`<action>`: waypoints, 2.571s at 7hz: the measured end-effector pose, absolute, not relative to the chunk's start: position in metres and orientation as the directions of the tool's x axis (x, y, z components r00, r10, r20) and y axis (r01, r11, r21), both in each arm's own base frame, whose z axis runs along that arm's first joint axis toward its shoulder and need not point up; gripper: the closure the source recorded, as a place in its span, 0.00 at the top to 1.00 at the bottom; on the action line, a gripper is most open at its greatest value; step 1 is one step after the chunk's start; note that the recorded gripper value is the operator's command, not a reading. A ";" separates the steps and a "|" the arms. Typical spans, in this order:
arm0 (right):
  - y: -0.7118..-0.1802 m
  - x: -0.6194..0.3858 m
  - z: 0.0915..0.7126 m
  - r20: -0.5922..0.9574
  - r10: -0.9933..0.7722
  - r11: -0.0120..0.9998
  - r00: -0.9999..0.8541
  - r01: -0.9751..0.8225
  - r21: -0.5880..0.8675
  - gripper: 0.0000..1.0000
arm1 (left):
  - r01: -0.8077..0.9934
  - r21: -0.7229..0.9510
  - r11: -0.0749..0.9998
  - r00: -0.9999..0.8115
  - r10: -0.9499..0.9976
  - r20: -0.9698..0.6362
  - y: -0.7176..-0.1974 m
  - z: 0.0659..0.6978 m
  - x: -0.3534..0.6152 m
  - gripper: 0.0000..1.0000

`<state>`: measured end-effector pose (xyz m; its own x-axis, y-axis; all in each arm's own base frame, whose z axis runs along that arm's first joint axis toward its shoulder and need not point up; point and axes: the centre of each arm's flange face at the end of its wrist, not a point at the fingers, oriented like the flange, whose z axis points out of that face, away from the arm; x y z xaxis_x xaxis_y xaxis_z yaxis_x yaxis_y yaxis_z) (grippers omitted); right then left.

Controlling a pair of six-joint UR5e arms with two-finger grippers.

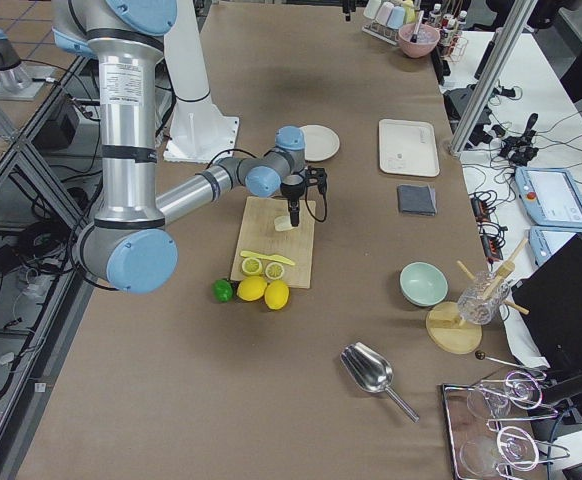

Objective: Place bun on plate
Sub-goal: 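Lower the right gripper onto the white bun and grasp it, then lift the bun with the right gripper and carry it over the plate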

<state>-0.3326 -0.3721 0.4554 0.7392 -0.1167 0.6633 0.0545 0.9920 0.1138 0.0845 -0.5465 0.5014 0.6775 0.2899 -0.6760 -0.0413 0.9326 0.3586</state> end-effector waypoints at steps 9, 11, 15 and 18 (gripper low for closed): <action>-0.345 -0.353 0.454 0.704 -0.107 0.993 0.702 0.040 0.112 0.07 | -0.038 0.359 0.933 0.676 0.289 -0.678 -0.546 0.500 0.084 0.98; -0.377 -0.389 0.385 0.712 -0.086 0.994 0.697 0.014 0.106 0.08 | -0.038 0.358 0.933 0.674 0.288 -0.680 -0.546 0.499 0.084 0.98; -0.430 -0.496 0.224 0.746 0.049 0.993 0.665 -0.114 0.037 0.13 | -0.028 0.331 0.943 0.659 0.266 -0.704 -0.546 0.502 0.077 0.98; -0.426 -0.594 0.192 0.742 0.049 0.988 0.669 -0.139 0.060 0.73 | -0.026 0.298 0.954 0.661 0.240 -0.711 -0.546 0.505 0.075 0.98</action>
<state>-0.5941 -0.4265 0.1923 0.6688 0.0488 0.7418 -0.1390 0.9885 0.0603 0.0755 -0.5458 0.5050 0.6606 0.2403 -0.7113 -0.0263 0.9542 0.2980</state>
